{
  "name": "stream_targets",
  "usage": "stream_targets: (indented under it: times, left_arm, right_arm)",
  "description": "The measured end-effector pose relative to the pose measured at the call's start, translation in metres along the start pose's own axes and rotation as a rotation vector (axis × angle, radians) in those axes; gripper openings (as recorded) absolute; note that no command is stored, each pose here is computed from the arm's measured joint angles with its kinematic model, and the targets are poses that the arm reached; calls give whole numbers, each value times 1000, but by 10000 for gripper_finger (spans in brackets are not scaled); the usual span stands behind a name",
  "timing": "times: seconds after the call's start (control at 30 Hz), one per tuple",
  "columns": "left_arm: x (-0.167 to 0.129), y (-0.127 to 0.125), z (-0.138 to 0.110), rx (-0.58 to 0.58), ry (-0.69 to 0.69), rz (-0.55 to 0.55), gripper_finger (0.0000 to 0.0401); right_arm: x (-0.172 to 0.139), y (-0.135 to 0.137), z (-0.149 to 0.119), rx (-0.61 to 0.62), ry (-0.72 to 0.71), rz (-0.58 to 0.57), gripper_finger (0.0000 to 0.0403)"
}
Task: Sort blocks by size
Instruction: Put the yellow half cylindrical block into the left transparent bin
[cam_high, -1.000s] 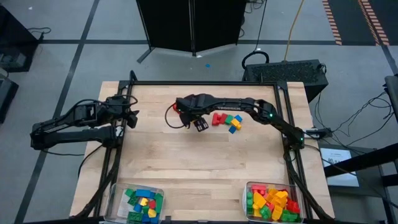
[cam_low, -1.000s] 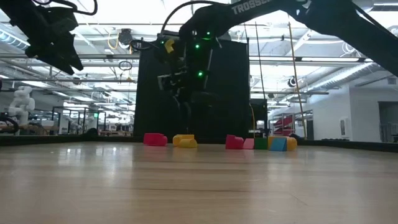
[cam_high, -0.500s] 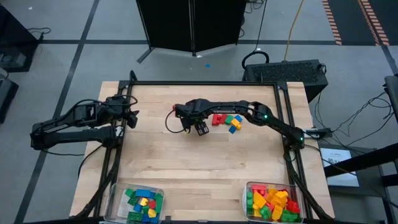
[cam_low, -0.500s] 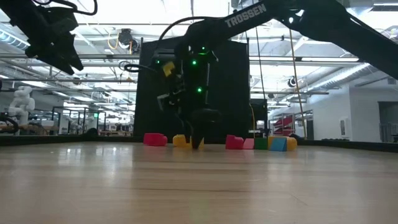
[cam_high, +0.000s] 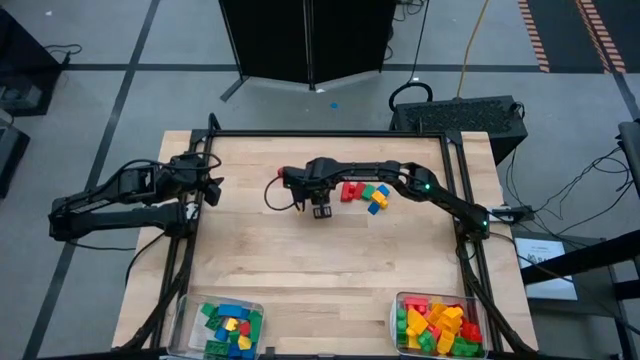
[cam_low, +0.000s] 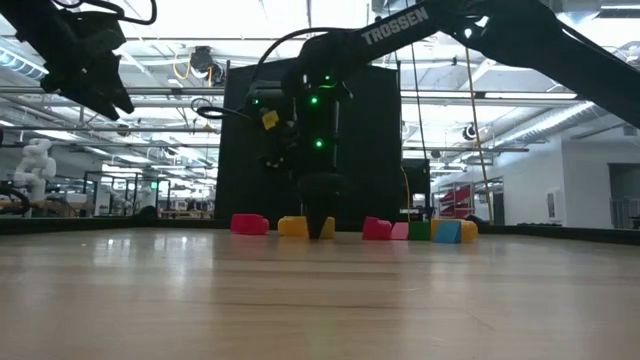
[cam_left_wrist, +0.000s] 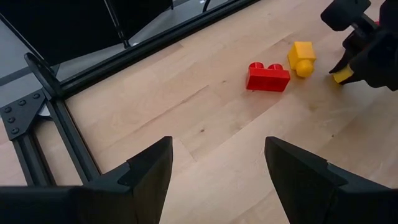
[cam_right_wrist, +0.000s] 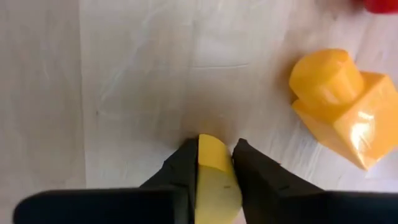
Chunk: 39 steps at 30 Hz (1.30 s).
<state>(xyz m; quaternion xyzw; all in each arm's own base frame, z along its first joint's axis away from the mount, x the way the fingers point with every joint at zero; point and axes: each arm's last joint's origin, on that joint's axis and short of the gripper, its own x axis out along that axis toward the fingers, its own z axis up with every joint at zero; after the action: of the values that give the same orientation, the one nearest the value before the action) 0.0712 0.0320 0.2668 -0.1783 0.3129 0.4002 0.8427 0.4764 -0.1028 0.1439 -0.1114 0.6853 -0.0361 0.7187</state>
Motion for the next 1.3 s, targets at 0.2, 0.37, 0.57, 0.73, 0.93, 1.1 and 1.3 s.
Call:
stream_targets:
  times: [0.2, 0.37, 0.57, 0.73, 0.93, 1.1, 1.3]
  left_arm:
    - [0, 0, 0, 1, 0, 0, 255]
    - [0, 0, 0, 1, 0, 0, 255]
    - [0, 0, 0, 1, 0, 1, 255]
    - [0, 0, 0, 1, 1, -1, 255]
    - [0, 0, 0, 2, 2, -3, 255]
    - [0, 0, 0, 3, 6, -10, 255]
    - [0, 0, 0, 3, 9, -14, 255]
  right_arm:
    - [-12, 12, 5, 72, -32, 25, 67]
    - [-62, 35, 30, 138, -214, 52, 67]
    - [-126, 93, 64, 162, -626, 164, 67]
    - [-177, 157, 89, 32, -1049, 362, 67]
    - [-182, 221, 100, -151, -1265, 411, 67]
    - [-154, 252, 112, -140, -1318, 531, 67]
    - [-120, 272, 119, -24, -1262, 638, 67]
